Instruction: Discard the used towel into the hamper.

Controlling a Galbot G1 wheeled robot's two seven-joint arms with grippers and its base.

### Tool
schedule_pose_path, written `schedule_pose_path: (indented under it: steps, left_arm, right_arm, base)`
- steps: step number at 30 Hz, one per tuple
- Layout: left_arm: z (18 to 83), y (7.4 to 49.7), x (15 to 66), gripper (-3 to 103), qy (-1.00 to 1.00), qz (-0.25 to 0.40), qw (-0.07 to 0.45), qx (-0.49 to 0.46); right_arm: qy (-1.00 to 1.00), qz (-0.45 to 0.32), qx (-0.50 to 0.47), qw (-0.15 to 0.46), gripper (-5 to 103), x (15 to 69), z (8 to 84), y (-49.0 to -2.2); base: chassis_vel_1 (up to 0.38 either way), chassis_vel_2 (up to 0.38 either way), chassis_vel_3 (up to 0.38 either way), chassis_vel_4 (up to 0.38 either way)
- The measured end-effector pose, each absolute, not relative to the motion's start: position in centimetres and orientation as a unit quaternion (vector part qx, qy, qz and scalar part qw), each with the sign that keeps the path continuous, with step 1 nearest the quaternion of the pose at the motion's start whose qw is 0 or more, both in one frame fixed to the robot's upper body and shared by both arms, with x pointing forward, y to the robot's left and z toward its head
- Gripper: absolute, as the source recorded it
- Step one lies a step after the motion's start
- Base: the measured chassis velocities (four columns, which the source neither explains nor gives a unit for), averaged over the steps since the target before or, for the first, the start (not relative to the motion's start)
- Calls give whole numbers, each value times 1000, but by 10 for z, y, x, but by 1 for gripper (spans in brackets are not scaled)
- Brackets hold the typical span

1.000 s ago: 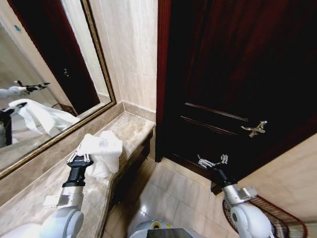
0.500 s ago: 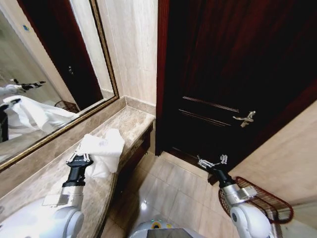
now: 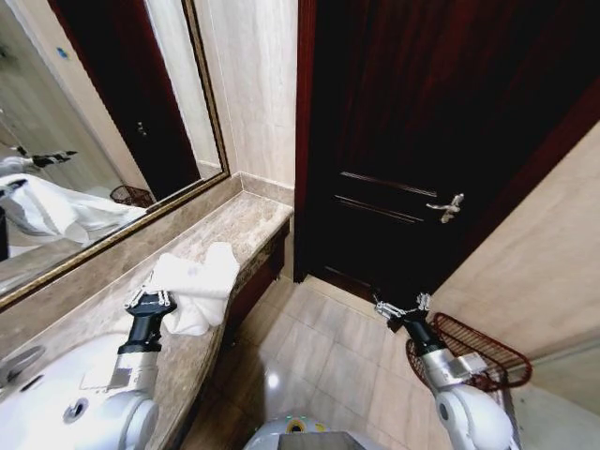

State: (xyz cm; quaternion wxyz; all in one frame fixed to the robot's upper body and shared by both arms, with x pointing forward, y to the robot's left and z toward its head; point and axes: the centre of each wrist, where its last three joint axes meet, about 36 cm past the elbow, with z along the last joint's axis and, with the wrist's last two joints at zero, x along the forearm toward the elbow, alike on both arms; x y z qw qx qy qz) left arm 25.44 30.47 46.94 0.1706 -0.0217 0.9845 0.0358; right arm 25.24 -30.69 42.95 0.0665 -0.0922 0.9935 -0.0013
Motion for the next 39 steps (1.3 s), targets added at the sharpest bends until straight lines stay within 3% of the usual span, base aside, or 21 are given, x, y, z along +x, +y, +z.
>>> schedule_pose_path:
  steps: [24, 39]
  left_arm:
    - [469, 302, 255, 2, 982, 51, 182, -10]
    - [466, 302, 254, 2, 982, 56, 180, -6]
  right_arm:
    - [994, -1, -86, 71, 100, 252, 431, -307]
    - [994, -4, -74, 75, 100, 251, 431, -309]
  base:
    - [19, -28, -29, 18]
    - [-86, -77, -79, -77]
